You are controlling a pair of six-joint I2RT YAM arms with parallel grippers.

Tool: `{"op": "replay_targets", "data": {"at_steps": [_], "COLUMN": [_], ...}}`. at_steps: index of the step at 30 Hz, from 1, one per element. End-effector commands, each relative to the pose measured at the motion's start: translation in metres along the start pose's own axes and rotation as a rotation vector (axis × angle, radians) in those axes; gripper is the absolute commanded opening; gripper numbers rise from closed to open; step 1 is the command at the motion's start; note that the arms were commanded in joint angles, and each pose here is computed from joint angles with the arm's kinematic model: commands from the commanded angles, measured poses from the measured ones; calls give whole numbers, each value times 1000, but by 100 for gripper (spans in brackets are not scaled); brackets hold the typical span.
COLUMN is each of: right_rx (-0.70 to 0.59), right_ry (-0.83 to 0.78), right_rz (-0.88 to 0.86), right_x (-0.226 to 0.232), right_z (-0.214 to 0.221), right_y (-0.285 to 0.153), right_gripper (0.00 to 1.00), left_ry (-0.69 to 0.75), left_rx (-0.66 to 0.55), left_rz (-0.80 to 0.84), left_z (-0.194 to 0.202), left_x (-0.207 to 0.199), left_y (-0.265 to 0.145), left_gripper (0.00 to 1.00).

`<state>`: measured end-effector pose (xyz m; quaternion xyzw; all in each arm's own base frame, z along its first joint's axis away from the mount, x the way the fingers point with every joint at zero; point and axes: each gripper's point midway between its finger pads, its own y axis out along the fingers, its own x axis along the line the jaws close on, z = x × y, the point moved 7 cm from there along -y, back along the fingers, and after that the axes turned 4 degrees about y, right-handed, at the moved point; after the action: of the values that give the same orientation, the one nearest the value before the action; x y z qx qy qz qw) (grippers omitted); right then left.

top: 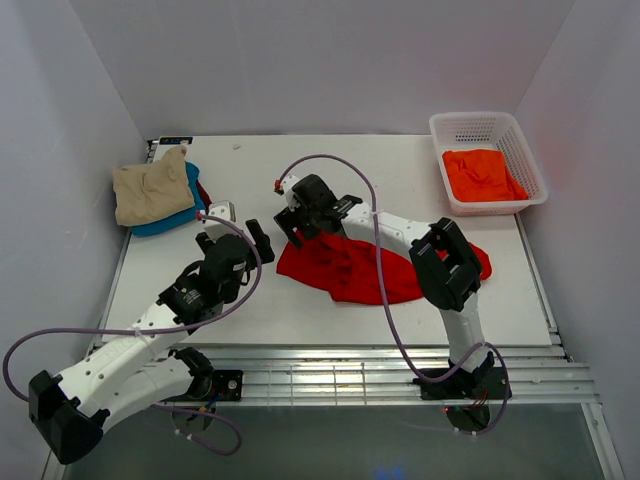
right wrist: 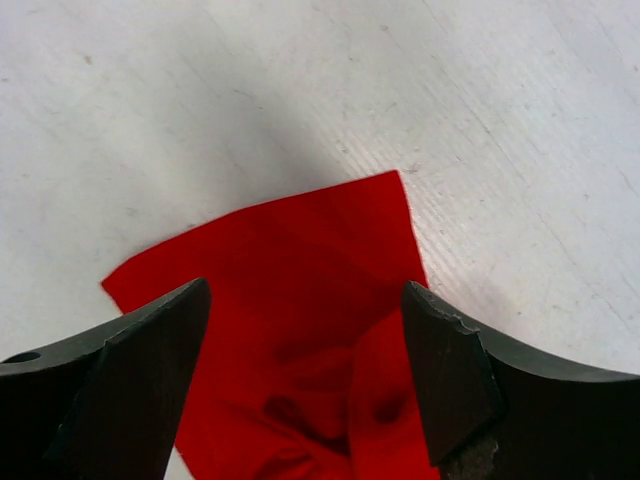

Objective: Fold and stack the t-shirts
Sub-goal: Flatten out the tshirt

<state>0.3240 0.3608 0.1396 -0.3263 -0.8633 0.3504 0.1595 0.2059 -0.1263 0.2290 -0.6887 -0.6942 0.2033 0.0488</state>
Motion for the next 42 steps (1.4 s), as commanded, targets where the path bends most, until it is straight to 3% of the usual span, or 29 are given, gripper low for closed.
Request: {"op": "replay_targets", "data": {"at_steps": [1,12,18,22,23,26,30,33,36,42], "right_rx": [-34,6,28,50,60,76,87,72,-3,-319], "right_ry": [-46,-81,-74,-69,-67,-66,-60,-41,-18,6], "right_rz": [72,35,0,4,3,3,13,63,144,335], "right_x": [-14,-25,-24,-26,-27,-27,-28,-33,-40,-54], "right_z": [-13,5,14,21,24,28,29,17,-21,-149], "right_y": [2,40,51,56,59,64,71,70,48,-76], "right_gripper": [82,76,68,49,37,18,8,8,8,8], "left_ry": [-25,-33,-35,-38,-38,-35,-36,-36,-35,-44], "left_rx": [-52,-60,-72,-79,-79,-81,-85,-93,-96,-100], "left_rz": [1,23,22,21,22,21,15,16,15,11], "left_z": [-17,-16,-19,-19,-19,-19,-19,-21,-22,-22], "left_x": [2,1,2,4,4,4,6,7,7,8], "left_y": [-8,-9,-11,-12,-13,-13,-13,-15,-16,-16], "left_gripper": [93,93,93,93,93,93,93,93,93,93]}}
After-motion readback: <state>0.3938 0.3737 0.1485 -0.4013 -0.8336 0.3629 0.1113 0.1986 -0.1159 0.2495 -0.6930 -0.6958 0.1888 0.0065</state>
